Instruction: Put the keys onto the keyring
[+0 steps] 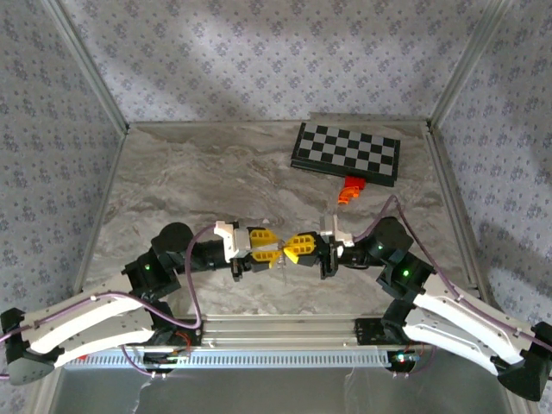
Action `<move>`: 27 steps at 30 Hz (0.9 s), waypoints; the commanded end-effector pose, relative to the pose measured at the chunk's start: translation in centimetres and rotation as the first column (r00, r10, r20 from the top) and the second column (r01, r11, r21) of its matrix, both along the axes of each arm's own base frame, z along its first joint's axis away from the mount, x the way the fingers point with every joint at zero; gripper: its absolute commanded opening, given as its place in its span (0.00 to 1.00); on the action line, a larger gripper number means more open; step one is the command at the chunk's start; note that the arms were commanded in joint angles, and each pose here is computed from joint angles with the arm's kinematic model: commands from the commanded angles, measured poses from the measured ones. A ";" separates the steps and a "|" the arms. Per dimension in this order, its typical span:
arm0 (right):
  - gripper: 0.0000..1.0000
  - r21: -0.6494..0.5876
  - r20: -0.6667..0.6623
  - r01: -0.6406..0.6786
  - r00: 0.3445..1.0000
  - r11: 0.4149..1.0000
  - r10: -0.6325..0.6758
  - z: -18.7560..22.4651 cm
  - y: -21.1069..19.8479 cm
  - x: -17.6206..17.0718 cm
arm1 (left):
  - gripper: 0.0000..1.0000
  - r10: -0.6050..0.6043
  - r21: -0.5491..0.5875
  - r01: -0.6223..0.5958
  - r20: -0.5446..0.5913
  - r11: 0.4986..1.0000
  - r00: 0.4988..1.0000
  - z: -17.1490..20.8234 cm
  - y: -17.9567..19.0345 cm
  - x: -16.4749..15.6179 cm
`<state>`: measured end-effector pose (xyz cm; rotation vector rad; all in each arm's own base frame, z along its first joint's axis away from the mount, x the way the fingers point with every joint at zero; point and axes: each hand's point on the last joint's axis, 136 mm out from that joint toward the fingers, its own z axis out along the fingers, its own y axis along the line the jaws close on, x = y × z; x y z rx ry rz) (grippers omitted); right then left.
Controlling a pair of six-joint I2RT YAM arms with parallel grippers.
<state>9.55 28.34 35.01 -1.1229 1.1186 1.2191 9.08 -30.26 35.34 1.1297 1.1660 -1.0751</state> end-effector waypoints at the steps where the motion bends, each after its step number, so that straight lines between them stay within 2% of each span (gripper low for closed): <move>1: 0.00 0.045 0.026 -0.030 0.999 0.999 0.028 1.3 -0.3 -0.7 | 0.27 -0.045 -0.076 0.046 0.015 0.996 0.999 1.8 0.1 -0.9; 7: 0.00 0.050 0.029 -0.033 0.999 0.998 0.031 1.3 -0.3 -0.7 | 0.19 -0.049 -0.070 0.049 0.007 0.996 0.999 1.6 -0.2 -0.8; 16: 0.00 0.062 0.033 -0.033 0.999 0.998 0.031 1.6 -0.5 -0.8 | 0.19 -0.052 -0.044 0.052 0.002 0.998 0.999 1.2 -0.6 -0.7; 22: 0.00 0.066 0.030 -0.028 0.999 0.997 0.026 1.7 -0.4 -0.6 | 0.00 -0.055 -0.036 0.055 0.009 0.998 0.998 1.3 -0.5 -0.8; 25: 0.00 0.053 0.028 -0.008 1.000 0.999 0.007 1.5 -0.4 -0.3 | 0.00 -0.048 -0.026 0.048 0.015 0.998 0.999 1.3 -0.4 -0.7; 27: 0.08 0.023 0.036 0.021 0.999 1.000 -0.022 1.2 -0.5 0.1 | 0.00 -0.037 -0.015 0.038 0.024 0.999 0.999 1.3 -0.2 -0.7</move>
